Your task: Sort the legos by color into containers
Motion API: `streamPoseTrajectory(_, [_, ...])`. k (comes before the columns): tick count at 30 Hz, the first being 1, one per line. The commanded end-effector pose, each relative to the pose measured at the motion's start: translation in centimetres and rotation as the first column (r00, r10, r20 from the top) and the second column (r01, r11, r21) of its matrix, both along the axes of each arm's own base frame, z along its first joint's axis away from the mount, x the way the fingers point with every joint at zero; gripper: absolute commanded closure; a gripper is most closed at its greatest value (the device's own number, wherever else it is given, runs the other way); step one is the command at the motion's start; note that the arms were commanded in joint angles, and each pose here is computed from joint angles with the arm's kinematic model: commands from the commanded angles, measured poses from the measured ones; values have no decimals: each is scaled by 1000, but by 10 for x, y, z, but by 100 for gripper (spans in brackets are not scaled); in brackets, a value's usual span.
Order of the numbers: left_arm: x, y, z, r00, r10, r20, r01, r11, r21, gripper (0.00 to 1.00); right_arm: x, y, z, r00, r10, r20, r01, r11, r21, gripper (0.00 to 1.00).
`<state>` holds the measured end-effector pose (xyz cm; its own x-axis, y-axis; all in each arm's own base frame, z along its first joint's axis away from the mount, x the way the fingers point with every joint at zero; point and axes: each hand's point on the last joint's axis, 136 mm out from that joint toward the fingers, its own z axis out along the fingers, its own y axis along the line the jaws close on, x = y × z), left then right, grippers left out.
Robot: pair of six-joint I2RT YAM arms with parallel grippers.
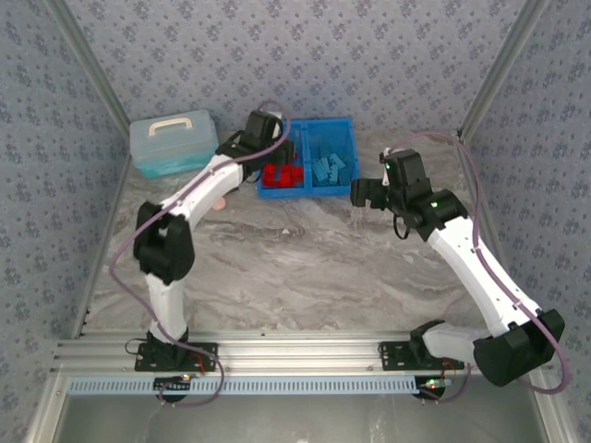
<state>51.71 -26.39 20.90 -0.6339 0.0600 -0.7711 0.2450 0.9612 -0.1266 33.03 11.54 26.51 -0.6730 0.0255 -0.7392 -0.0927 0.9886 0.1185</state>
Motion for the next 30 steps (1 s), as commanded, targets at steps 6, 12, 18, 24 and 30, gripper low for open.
streamPoseTrajectory(6, [55, -15, -28, 997, -5, -77, 7, 1000, 25, 36, -20, -5, 5, 1000, -9, -6, 9, 1000, 30, 0])
streamPoseTrajectory(12, [55, -22, 23, 999, -21, -28, 19, 998, -65, 21, -22, -11, 0, 999, -35, -10, 35, 999, 17, 0])
streamPoseTrajectory(18, [11, -6, 114, 994, -27, 104, 43, 988, -149, 7, -22, -32, -20, 994, -107, -9, 107, 994, -8, 0])
streamPoseTrajectory(24, [-81, 72, 144, 961, 104, 256, -68, 987, -147, 1, -21, -79, -52, 957, -258, 136, 271, 958, -91, 0])
streamPoseTrajectory(30, [-158, 181, 78, 885, 314, 343, -352, 935, 52, 1, -6, -107, -118, 929, -236, 285, 310, 917, -251, 0])
